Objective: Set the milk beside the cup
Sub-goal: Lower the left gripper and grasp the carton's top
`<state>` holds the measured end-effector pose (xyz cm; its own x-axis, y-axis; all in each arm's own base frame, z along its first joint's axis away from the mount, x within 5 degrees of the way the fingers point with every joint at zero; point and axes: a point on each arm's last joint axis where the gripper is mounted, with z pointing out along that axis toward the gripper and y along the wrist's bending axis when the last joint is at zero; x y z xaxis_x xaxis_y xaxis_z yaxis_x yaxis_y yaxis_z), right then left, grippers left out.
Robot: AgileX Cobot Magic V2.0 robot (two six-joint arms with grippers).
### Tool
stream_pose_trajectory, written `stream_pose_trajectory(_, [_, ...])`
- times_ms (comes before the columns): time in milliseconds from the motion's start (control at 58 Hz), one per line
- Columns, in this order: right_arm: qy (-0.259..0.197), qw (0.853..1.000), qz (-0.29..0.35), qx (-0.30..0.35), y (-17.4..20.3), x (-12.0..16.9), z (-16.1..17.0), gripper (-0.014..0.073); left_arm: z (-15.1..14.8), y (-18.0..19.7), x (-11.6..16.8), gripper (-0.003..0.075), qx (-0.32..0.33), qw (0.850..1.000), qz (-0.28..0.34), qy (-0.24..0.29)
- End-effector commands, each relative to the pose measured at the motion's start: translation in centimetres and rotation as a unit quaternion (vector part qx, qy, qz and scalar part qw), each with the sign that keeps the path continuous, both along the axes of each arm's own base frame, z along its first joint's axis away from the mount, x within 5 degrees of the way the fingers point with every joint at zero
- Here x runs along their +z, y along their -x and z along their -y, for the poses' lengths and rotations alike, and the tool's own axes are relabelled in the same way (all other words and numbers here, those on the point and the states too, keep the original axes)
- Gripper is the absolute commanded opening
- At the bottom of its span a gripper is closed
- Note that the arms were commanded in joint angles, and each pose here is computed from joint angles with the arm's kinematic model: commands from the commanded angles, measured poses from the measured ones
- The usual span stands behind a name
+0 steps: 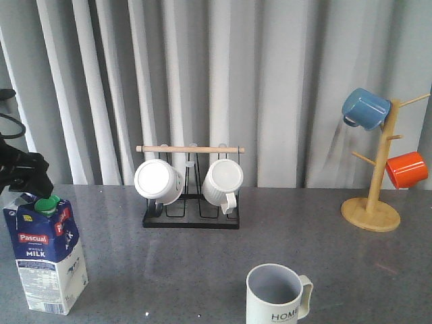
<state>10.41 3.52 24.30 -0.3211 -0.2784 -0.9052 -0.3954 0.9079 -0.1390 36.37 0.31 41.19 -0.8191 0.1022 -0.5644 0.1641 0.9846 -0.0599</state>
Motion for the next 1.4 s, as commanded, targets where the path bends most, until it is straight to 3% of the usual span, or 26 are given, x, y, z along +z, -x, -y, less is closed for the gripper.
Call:
stream_pose_trajectory(0, [-0.01,0.999,0.042,-0.013,-0.4,1.3,0.1,-0.0004,0.1,0.9,2.1,0.0569,-0.003,0.999,0.041,-0.007])
stream_pose_trajectory(569, [-0.01,0.999,0.042,-0.013,-0.4,1.3,0.1,-0.0004,0.3,0.3,1.4,0.0569,-0.034,0.999,0.037,-0.014])
stream_pose_trajectory(1087, [-0.009,0.999,0.039,-0.012,-0.4,1.3,0.1,-0.0004,0.6,-1.4,-2.0,0.0561,-0.04,0.999,-0.014,0.011])
stream_pose_trajectory(1208, [-0.009,0.999,0.039,-0.012,-0.4,1.3,0.1,-0.0004,0.4,-1.4,-3.2,0.0505,-0.036,0.999,-0.036,0.003])
stream_pose_trajectory(1380, [-0.009,0.999,0.039,-0.012,-0.4,1.3,0.1,-0.0004,0.4,-1.3,-3.3,0.0279,-0.036,0.999,-0.038,0.003])
